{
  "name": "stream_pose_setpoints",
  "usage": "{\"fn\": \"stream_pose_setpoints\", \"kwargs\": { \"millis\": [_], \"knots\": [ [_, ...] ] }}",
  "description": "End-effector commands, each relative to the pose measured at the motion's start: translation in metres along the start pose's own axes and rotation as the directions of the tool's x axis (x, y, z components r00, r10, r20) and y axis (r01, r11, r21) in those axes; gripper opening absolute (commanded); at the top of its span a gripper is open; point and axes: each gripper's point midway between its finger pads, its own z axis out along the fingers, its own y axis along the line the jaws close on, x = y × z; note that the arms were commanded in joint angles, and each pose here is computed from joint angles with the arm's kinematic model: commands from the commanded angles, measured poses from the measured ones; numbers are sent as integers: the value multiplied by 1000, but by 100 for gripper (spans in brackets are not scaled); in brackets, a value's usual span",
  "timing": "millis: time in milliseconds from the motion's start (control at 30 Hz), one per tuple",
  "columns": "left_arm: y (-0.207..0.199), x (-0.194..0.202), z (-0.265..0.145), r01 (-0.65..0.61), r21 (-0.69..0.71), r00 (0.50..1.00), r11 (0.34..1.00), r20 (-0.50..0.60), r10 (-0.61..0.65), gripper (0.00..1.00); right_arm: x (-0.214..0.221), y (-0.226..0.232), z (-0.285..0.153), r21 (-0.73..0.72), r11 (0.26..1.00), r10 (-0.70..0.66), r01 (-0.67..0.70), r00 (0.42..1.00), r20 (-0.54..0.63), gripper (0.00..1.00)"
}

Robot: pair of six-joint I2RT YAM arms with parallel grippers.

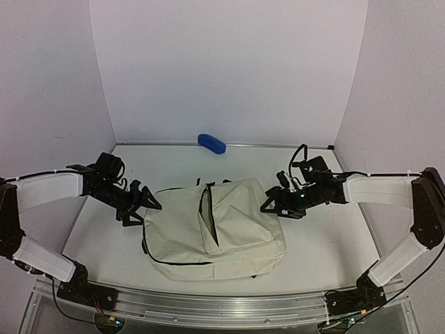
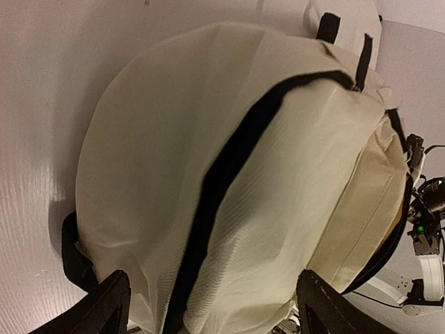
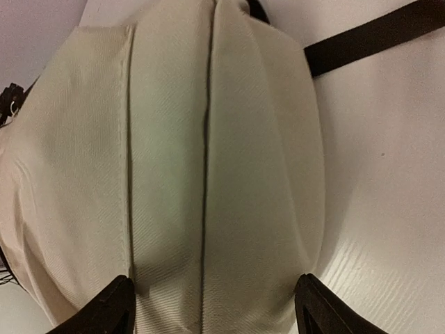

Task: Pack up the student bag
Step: Adjust the student bag at the center of the board.

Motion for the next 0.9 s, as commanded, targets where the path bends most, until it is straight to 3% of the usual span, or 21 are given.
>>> {"fn": "stream_pose_setpoints", "kwargs": {
  "millis": [0, 67, 167, 200, 367, 600, 733, 833, 867],
  "knots": [
    [-2, 25, 14, -7, 0, 995, 1000, -96, 7, 80, 7, 20, 7, -51, 998, -25, 25, 1000, -1, 69],
    [-5, 29, 23, -31, -7, 993, 999, -118, 30, 66, 5, 15, 10, -28, 1000, -3, 4, 1000, 19, 52],
    [-16, 34, 37, -74, -3, 988, 997, -136, 73, 41, -12, 0, 5, 79, 996, 29, -38, 993, 114, 11],
    [-22, 35, 42, -87, 8, 986, 996, -141, 87, 34, -22, -8, 0, 131, 990, 33, -55, 986, 165, 2],
    [-53, 41, 72, -168, 73, 965, 983, -193, 179, 15, -75, -35, -43, 361, 926, -36, -113, 923, 383, 0],
    [-123, 47, 127, -318, 221, 898, 922, -242, 367, 14, -157, -96, -96, 606, 772, -180, -193, 848, 499, 0],
    [-173, 31, 154, -387, 340, 865, 857, -189, 465, 20, -214, -120, -99, 676, 705, -245, -213, 822, 514, 0],
    [-201, 14, 169, -393, 386, 865, 834, -153, 478, 36, -252, -129, -91, 681, 701, -267, -215, 806, 529, 1],
    [-207, 11, 170, -397, 395, 864, 828, -144, 483, 42, -267, -123, -93, 673, 708, -280, -214, 789, 546, 5]
  ]
}}
